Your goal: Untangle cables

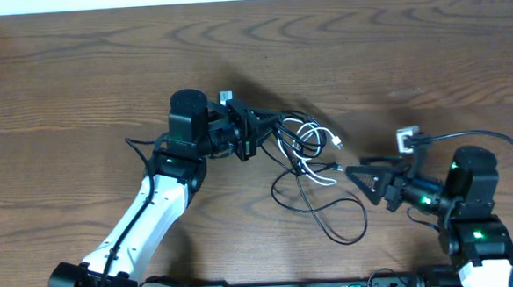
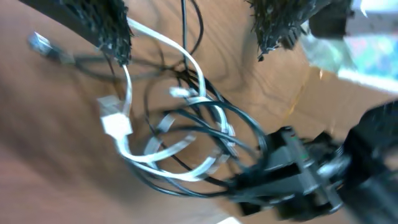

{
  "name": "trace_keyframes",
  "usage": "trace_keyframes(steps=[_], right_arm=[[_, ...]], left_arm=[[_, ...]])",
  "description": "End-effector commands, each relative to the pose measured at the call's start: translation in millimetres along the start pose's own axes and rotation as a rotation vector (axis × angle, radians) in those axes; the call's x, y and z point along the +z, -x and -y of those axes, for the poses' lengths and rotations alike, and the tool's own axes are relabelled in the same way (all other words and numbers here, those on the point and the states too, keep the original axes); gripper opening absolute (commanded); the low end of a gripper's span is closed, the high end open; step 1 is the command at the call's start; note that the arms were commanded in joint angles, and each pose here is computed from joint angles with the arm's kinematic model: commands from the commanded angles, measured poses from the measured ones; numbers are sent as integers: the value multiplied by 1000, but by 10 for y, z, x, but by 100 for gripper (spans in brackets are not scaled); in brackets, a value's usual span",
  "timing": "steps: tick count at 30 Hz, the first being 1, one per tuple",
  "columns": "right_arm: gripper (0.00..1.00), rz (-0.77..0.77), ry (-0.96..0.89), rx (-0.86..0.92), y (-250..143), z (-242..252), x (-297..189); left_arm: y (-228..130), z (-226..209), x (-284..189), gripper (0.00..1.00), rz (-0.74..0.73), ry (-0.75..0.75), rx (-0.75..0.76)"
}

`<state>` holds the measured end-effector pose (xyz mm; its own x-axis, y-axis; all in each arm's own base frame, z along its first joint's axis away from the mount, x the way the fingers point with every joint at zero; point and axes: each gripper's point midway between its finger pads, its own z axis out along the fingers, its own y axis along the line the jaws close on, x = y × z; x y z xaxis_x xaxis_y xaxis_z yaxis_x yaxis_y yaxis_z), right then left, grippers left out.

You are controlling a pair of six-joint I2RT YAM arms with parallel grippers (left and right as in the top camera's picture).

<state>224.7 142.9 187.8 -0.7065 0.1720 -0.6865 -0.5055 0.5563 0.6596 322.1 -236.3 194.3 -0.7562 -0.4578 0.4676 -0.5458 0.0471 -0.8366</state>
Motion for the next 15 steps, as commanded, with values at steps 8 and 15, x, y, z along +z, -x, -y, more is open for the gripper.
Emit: trace_keyframes(steps=[8,15], right_arm=[[52,-111,17,-136,-200,88,417],[51,-177,97,-100,-336,47,519]], left_arm=[[-166,7,63,8,-51,16,-196],[-155,10,63,8,-45,14,-196]])
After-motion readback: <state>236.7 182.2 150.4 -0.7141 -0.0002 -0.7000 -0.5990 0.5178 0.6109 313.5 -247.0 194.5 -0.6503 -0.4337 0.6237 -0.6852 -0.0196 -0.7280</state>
